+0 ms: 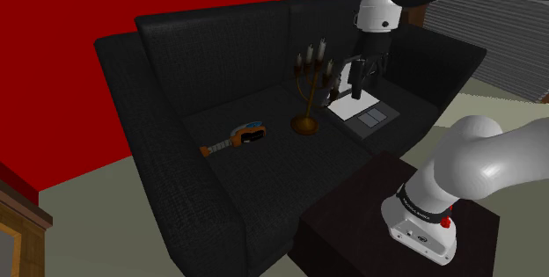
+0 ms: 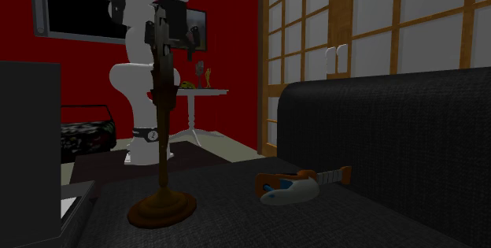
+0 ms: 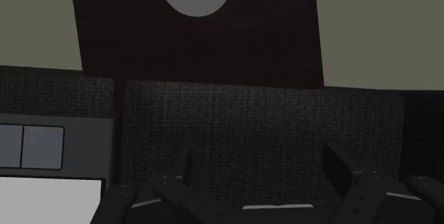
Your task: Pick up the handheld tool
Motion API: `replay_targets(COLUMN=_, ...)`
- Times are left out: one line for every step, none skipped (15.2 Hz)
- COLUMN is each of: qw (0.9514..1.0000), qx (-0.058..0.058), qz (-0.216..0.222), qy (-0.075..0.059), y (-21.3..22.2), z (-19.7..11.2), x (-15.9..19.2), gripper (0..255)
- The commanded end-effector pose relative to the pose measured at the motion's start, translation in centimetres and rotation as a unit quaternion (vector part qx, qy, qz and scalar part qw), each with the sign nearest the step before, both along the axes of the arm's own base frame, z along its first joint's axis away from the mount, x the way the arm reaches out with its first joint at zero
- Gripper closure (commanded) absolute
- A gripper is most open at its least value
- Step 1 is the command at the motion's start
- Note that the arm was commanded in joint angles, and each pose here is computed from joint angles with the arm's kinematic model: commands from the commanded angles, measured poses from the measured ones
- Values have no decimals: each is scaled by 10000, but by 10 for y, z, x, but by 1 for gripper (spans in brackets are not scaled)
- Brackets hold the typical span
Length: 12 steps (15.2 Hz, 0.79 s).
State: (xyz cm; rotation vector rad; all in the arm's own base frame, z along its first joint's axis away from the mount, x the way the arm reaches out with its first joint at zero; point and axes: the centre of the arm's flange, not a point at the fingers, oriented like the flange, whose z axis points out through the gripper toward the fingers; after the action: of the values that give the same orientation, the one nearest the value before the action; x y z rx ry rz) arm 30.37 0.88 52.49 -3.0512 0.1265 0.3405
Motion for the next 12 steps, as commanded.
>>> replay_targets(qw=10000, qx=0, qz=0, qy=0, y=0, z=0, x=0, gripper=0)
replay_targets(qw=9998, qx=-66, qz=-176, qy=11, y=13, z=-4, x=4, gripper=0)
replay_targets(qw=9993, qx=-132, qz=-351, qy=22, y=25, z=-9, x=8, gripper=0)
replay_targets(qw=9984, qx=-198, qz=-527, qy=33, y=37, z=-13, x=13, gripper=0)
replay_targets(qw=9972, qx=-264, qz=-702, qy=44, y=49, z=-18, x=18, gripper=0)
replay_targets(qw=9956, qx=-330, qz=-877, qy=55, y=61, z=-23, x=23, gripper=0)
replay_targets(qw=9936, qx=-395, qz=-1052, qy=66, y=73, z=-28, x=29, gripper=0)
replay_targets(qw=9914, qx=-461, qz=-1226, qy=77, y=84, z=-34, x=35, gripper=0)
replay_targets(qw=9887, qx=-526, qz=-1400, qy=88, y=95, z=-39, x=42, gripper=0)
replay_targets(qw=9857, qx=-591, qz=-1573, qy=99, y=105, z=-45, x=49, gripper=0)
replay_targets(qw=9824, qx=-656, qz=-1746, qy=110, y=115, z=-51, x=56, gripper=0)
replay_targets(qw=9787, qx=-721, qz=-1918, qy=121, y=125, z=-57, x=64, gripper=0)
